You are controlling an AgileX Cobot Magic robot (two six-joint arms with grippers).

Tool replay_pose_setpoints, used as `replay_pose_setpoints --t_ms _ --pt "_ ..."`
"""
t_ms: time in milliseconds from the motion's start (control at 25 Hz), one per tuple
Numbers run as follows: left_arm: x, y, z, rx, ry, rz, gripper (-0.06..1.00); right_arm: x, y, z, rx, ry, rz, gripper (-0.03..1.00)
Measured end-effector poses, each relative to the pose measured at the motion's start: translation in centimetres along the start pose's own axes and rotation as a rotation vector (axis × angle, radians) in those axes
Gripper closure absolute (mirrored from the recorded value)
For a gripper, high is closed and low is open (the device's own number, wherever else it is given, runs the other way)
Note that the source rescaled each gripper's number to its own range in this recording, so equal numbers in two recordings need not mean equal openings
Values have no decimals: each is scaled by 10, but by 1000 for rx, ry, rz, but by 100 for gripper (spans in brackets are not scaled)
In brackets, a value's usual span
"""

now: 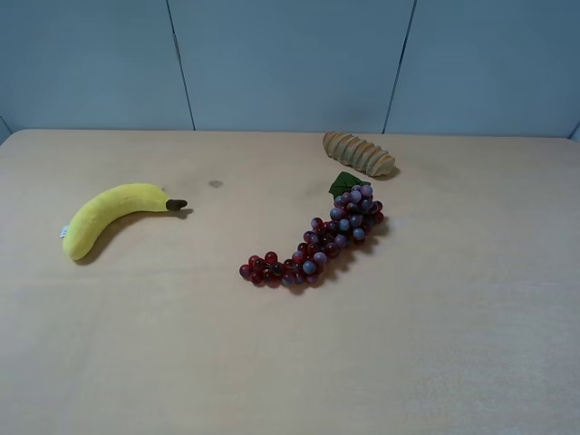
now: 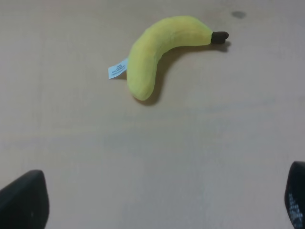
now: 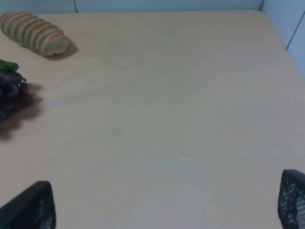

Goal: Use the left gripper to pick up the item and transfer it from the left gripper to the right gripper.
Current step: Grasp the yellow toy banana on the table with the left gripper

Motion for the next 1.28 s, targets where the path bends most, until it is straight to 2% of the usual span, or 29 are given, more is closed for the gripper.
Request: replay_pose_setpoints --t_ms 1200,1280 --pt "1 0 0 0 1 0 -6 0 0 0 0 0 0 -3" --pt "2 0 -2 6 24 3 -6 0 0 0 0 0 0 -3"
Point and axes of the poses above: a point on each arm's last joint axis where the gripper is mounted, x pointing back along that axis away from the gripper, y along the wrist's bending axis when the last joint is at zero, z = x × y, the point moved 1 cm from there along -x, pointing out along that axis toward the gripper, and after that the axes turned 9 degrees about -x, right-handed, at the moved point
